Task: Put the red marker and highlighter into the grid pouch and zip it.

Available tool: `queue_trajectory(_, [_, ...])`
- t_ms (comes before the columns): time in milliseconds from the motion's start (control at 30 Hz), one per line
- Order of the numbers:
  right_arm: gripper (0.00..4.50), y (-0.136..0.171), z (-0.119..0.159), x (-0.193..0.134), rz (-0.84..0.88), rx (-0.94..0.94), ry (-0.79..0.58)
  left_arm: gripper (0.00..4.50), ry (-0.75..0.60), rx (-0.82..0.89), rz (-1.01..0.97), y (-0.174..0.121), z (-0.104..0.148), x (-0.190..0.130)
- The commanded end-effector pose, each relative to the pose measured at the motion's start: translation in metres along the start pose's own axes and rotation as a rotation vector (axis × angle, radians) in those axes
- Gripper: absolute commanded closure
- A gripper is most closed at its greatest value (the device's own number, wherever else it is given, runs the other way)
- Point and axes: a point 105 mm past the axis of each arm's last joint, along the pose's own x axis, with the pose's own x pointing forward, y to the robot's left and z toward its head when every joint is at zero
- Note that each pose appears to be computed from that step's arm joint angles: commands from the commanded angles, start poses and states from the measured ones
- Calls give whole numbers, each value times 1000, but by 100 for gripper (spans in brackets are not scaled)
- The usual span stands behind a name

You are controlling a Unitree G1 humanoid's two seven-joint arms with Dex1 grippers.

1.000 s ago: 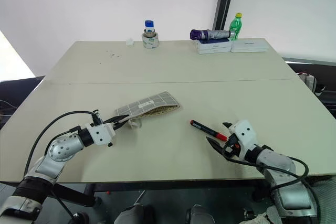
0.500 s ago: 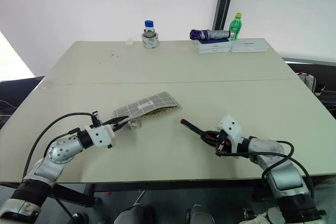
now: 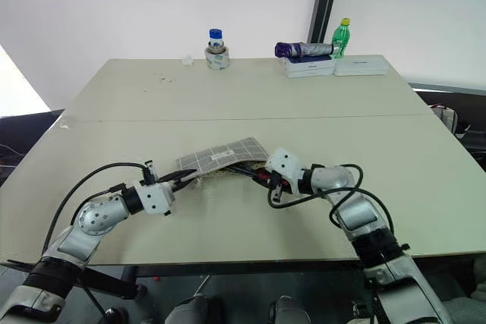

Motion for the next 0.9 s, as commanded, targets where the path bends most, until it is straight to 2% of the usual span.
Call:
queue_trajectory(33, [415, -8, 27, 13, 0, -125, -59, 450, -59, 89, -31, 6, 17, 5])
queue_trajectory(100, [415, -2, 38, 25, 52, -227, -66, 450, -79, 132, -77, 2, 24, 11])
queue_trajectory(167, [415, 2, 39, 36, 82, -338, -39, 450, -102, 145, -89, 3, 30, 16])
queue_trajectory(367, [415, 3, 32, 40, 137, -395, -20, 450, -104, 136, -77, 9, 31, 17])
queue_trajectory(433, [310, 0, 30, 39, 125, -369, -26, 450, -86, 121, -61, 11, 27, 15])
queue_trajectory(567, [128, -10, 41, 26, 60, -321, -91, 450, -61, 57, -6, 16, 22, 12])
queue_trajectory(833, [128, -20, 61, -28, -25, -178, -156, 450, -42, -29, 30, 13, 19, 12])
queue_trajectory(900, [128, -14, 60, -41, -5, -47, -207, 450, -44, -38, 34, 13, 20, 14])
